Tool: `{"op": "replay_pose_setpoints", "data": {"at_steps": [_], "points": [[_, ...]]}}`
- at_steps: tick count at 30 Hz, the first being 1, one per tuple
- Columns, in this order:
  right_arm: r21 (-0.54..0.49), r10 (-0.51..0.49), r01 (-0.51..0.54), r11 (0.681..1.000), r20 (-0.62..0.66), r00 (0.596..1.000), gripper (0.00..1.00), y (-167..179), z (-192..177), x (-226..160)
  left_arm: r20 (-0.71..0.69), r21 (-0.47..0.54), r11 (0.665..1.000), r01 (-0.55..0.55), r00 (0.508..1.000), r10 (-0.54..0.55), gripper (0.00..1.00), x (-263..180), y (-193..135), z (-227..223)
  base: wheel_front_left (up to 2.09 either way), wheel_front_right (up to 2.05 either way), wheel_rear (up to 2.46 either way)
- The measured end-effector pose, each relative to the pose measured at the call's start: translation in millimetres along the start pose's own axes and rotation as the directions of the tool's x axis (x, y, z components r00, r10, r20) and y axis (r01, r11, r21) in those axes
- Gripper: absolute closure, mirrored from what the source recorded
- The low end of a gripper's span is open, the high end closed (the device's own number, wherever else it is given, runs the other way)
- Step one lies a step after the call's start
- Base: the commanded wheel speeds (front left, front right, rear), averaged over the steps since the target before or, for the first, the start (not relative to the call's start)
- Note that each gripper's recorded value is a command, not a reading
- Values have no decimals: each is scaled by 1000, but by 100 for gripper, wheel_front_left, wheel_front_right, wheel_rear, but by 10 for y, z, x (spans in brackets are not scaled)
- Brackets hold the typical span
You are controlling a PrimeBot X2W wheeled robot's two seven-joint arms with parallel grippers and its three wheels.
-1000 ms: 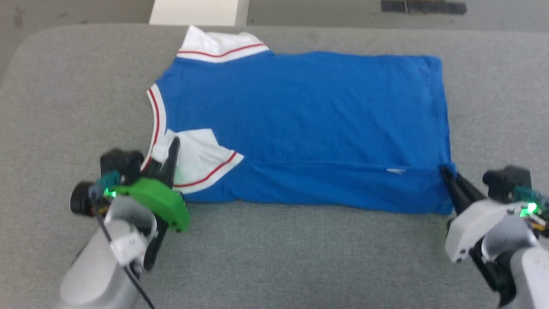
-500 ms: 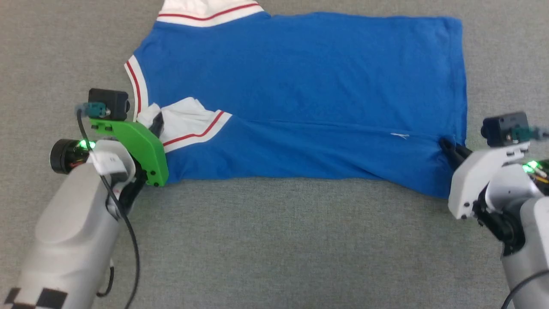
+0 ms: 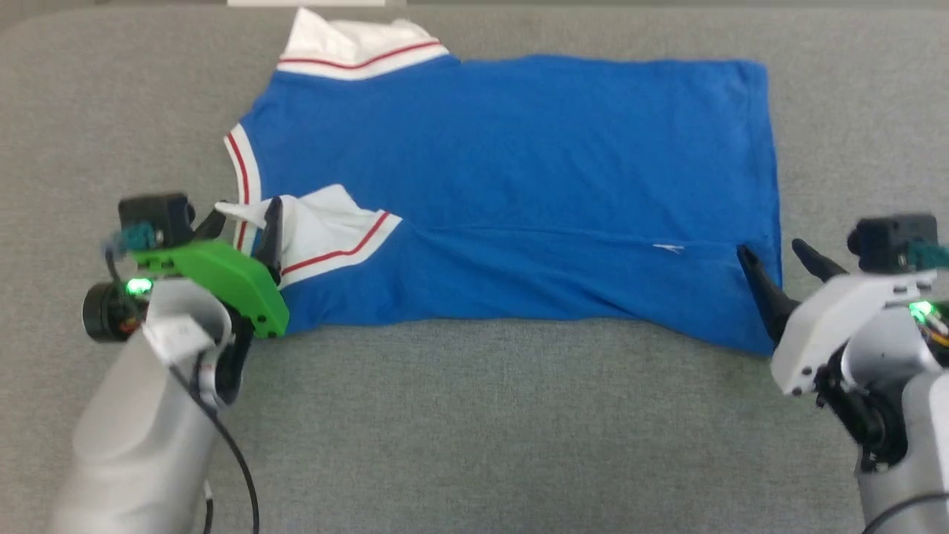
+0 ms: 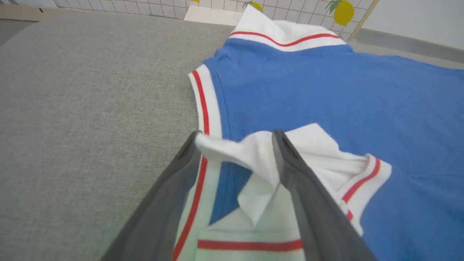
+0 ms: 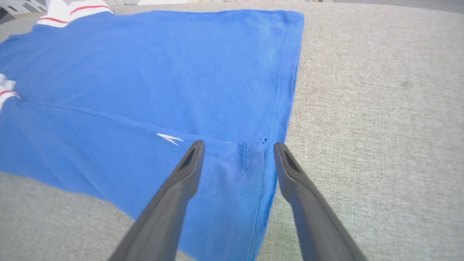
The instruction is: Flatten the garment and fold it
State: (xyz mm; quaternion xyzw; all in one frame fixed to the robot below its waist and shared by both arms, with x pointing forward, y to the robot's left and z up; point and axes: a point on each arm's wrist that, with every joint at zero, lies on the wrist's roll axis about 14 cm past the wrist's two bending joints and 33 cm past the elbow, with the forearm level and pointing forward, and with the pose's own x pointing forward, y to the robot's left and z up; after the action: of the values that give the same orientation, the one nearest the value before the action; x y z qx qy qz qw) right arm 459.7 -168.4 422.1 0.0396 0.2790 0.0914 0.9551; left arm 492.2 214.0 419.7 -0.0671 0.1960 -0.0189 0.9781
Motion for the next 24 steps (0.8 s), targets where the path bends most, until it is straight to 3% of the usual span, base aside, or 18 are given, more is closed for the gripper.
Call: {"op": "replay_pose_setpoints", "data": {"at_steps": [5, 9, 16, 24], "points": [[7, -16, 15, 1000, 186, 982, 0, 61, 123, -269, 237, -2, 1000, -26, 971, 26, 0, -338, -23, 284, 0, 0, 0], [38, -32, 21, 999, 327, 944, 0, 116, 193, -497, 276, -16, 999, -43, 960, 46, 0, -619, -32, 221, 0, 0, 0], [45, -40, 21, 999, 483, 875, 0, 214, 236, -795, 217, -42, 995, -90, 971, 97, 0, -923, 4, -113, 0, 0, 0], [55, -60, 36, 998, 517, 854, 0, 187, 207, -878, 39, -98, 979, -179, 982, 184, 0, -826, 178, -413, 0, 0, 0]]}}
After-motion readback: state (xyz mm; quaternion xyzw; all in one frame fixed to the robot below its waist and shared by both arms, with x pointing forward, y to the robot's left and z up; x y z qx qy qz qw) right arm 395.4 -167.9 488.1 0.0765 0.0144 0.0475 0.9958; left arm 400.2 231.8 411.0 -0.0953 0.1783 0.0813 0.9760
